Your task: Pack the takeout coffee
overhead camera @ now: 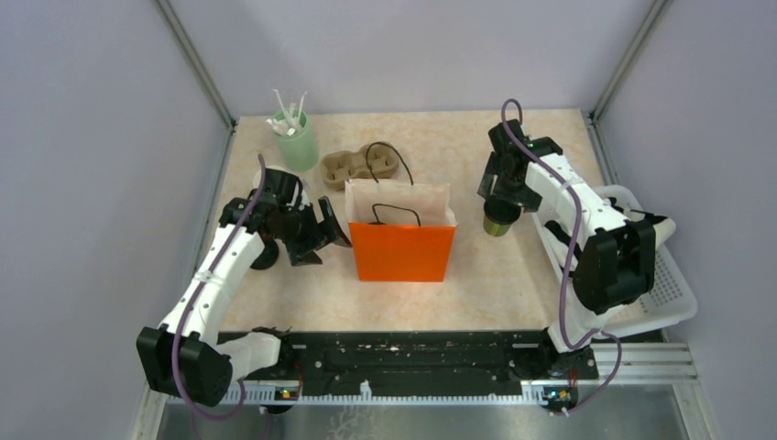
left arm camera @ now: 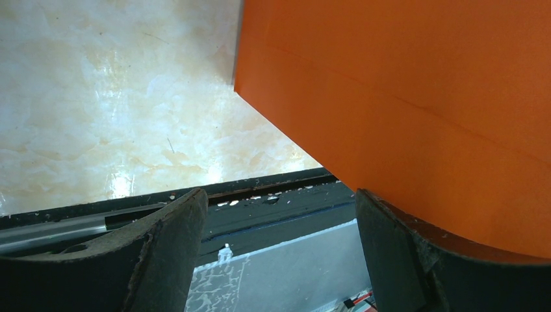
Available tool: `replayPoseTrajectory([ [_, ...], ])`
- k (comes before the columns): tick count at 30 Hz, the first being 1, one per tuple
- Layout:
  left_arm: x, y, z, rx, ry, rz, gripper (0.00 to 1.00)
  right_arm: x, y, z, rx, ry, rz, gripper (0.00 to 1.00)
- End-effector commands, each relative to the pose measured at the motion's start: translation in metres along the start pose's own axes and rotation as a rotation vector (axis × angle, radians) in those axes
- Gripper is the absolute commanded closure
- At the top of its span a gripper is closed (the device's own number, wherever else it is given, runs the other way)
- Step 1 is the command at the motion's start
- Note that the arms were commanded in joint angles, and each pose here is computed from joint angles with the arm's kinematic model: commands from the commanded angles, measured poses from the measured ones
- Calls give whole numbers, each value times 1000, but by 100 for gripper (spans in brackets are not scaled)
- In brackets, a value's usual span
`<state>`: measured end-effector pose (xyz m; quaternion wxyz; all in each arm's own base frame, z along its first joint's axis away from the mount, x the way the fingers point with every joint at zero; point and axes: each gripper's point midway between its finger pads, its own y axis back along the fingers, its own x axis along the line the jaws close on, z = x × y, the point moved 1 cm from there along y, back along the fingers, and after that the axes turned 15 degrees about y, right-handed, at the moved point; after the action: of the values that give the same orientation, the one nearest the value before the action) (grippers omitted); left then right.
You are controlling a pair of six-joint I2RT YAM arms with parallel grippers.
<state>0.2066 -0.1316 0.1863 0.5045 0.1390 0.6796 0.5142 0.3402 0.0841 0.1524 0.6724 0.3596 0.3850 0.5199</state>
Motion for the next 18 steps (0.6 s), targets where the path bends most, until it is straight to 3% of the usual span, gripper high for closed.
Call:
replayPoseTrajectory([
  [1, -13, 6, 4, -23, -16, -57, 10, 3, 4, 14, -54, -22, -6, 9],
  [18, -13, 6, 4, -24, -20, -54, 10, 6, -5, 6, -38, -17, 3, 13],
])
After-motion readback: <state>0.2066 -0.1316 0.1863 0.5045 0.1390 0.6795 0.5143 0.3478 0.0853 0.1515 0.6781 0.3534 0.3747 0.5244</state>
